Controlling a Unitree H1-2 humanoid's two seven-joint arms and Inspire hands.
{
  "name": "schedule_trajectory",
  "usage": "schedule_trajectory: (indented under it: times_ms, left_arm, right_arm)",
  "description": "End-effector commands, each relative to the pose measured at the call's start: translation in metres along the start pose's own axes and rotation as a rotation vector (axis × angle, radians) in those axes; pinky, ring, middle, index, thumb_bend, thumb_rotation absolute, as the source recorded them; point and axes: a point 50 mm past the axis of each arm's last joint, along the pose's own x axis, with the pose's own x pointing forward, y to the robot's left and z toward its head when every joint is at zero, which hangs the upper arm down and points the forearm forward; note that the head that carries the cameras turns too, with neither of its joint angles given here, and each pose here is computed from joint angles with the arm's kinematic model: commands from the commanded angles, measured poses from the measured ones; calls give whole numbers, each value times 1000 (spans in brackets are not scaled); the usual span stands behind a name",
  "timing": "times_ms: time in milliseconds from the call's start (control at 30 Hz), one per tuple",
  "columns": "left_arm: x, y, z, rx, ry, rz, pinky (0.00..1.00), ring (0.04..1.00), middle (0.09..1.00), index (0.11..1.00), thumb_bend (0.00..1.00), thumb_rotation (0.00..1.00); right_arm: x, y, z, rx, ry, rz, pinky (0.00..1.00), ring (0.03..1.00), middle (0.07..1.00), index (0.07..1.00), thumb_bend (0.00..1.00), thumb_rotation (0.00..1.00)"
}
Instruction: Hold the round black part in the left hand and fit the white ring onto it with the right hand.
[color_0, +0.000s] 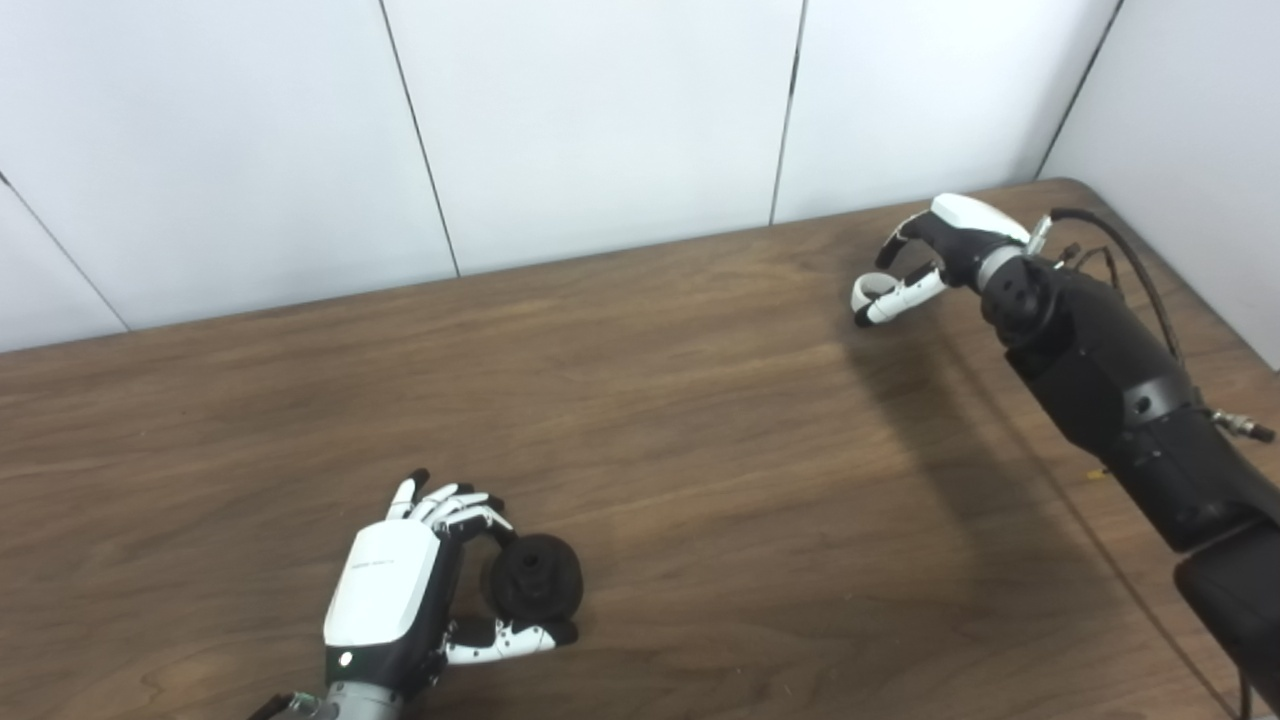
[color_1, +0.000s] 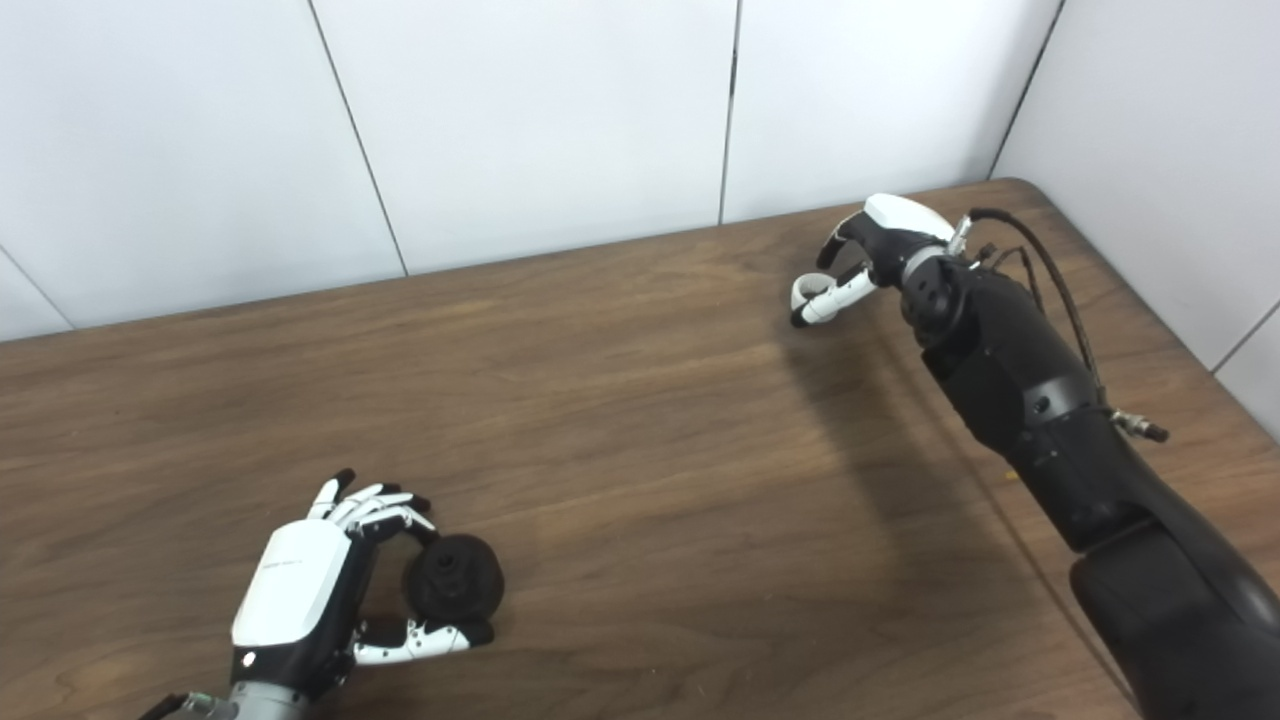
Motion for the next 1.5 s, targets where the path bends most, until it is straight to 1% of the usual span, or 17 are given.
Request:
schedule_trajectory:
  times_ms: [0, 733, 967, 1467]
  left_arm:
    - [-9, -5, -4, 24, 13, -64, 990, 851, 752, 482, 524, 50]
    - [-11, -3, -2, 25, 20, -69, 993, 854, 752, 482, 524, 50]
    - [-12, -2, -1, 18, 18, -65, 989, 852, 749, 482, 524, 50]
    - [-14, 0, 1, 15, 18, -66, 990, 849, 750, 482, 524, 50]
  right_arm:
    - [-2, -41, 10, -20, -30, -96, 1000, 1000, 929, 689, 804, 359]
    - [-1, -30, 5, -24, -23, -73, 1000, 1000, 926, 698, 796, 354]
    - [1, -24, 5, -6, -15, -81, 1000, 1000, 918, 685, 821, 337]
    - [1, -17, 3, -2, -6, -76, 1000, 1000, 915, 689, 812, 323]
